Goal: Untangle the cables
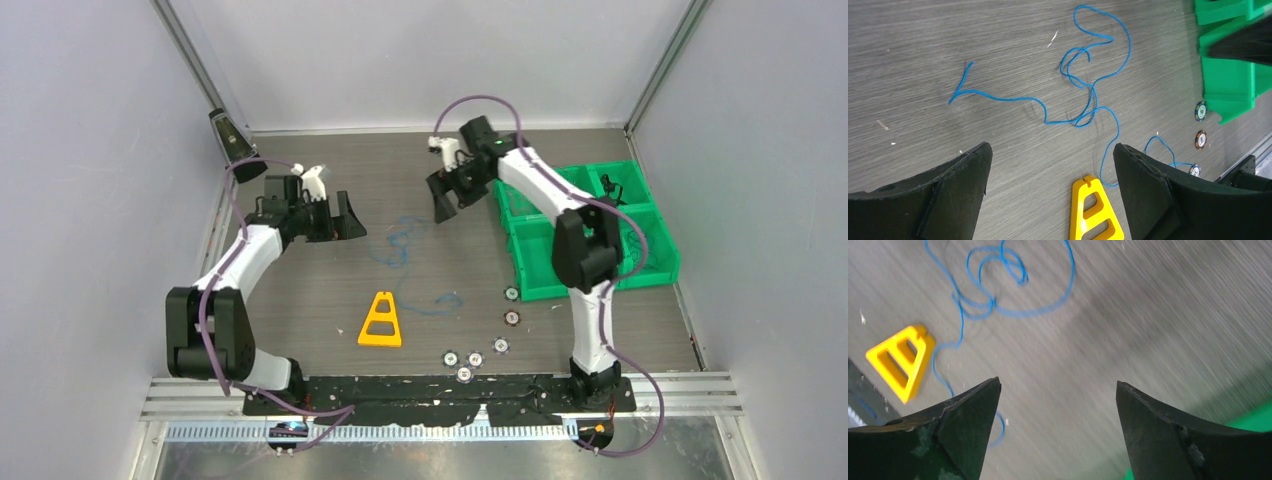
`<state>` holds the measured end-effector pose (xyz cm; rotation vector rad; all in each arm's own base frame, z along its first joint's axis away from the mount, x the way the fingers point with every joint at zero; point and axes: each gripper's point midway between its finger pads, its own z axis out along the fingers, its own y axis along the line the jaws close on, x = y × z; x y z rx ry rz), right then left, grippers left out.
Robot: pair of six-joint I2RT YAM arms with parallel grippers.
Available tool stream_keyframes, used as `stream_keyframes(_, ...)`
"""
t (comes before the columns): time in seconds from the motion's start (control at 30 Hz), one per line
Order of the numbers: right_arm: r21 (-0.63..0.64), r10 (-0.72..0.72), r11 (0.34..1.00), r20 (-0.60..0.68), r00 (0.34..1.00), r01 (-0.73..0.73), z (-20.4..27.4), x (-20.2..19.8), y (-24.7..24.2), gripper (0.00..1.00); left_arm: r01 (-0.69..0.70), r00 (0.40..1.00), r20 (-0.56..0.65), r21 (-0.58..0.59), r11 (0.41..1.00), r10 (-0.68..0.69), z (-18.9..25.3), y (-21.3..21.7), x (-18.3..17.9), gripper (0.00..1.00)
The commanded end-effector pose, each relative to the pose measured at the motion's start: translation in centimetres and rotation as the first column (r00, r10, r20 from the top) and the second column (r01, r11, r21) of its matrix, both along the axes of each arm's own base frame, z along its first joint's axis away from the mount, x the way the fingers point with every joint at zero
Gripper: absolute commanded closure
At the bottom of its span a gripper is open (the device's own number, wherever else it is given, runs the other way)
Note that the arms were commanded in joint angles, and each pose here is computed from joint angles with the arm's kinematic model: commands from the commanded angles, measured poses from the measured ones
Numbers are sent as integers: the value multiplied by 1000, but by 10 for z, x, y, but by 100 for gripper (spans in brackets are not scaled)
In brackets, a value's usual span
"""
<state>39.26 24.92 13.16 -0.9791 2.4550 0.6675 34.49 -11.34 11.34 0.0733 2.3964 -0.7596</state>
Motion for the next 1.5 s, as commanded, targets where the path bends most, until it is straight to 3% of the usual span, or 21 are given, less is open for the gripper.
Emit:
stream_keyframes(0.0,69,-42,997,37,998,40,-3,24,72,2,20,990,138,18,1000,-22,42,7,0,6)
stream_keyframes(0.2,50,-115,992,-36,993,116,-44,27,114,5,-8,990,143,41,999,2,52,19,-23,5)
stream_keyframes(0.3,33,-148,988,-37,988,149,-62,33,121,0,-7,985,172,57,998,-3,60,20,-32,4)
stream_keyframes(0.37,41,-158,986,-29,987,159,-69,38,128,9,-6,983,182,68,998,-7,63,22,-37,4)
stream_keyframes(0.5,48,-127,991,-9,992,127,-80,44,140,42,-4,982,189,86,996,-13,66,24,-42,4)
stream_keyframes(0.63,92,-96,992,58,994,90,-55,54,144,88,-27,979,202,98,995,7,67,34,-43,4)
stream_keyframes(0.7,151,-85,986,105,991,69,-25,59,146,94,-23,978,211,96,995,2,67,33,-44,4)
stream_keyframes(0.83,302,-66,953,216,974,-2,67,57,148,95,-12,971,241,78,997,-7,73,30,-42,4)
stream_keyframes(0.97,463,-79,880,362,929,-105,194,26,139,95,-8,955,296,54,998,-9,84,27,-36,4)
stream_keyframes(1.17,595,-172,777,513,841,-205,327,-21,111,94,-12,915,404,16,1000,5,110,26,-30,3)
stream_keyframes(1.37,609,-307,758,650,695,-234,409,-45,70,95,-15,881,473,16,1000,5,126,28,-25,2)
stream_keyframes(1.47,601,-339,763,685,644,-237,426,-52,56,94,2,876,483,-2,1000,-1,130,24,-24,2)
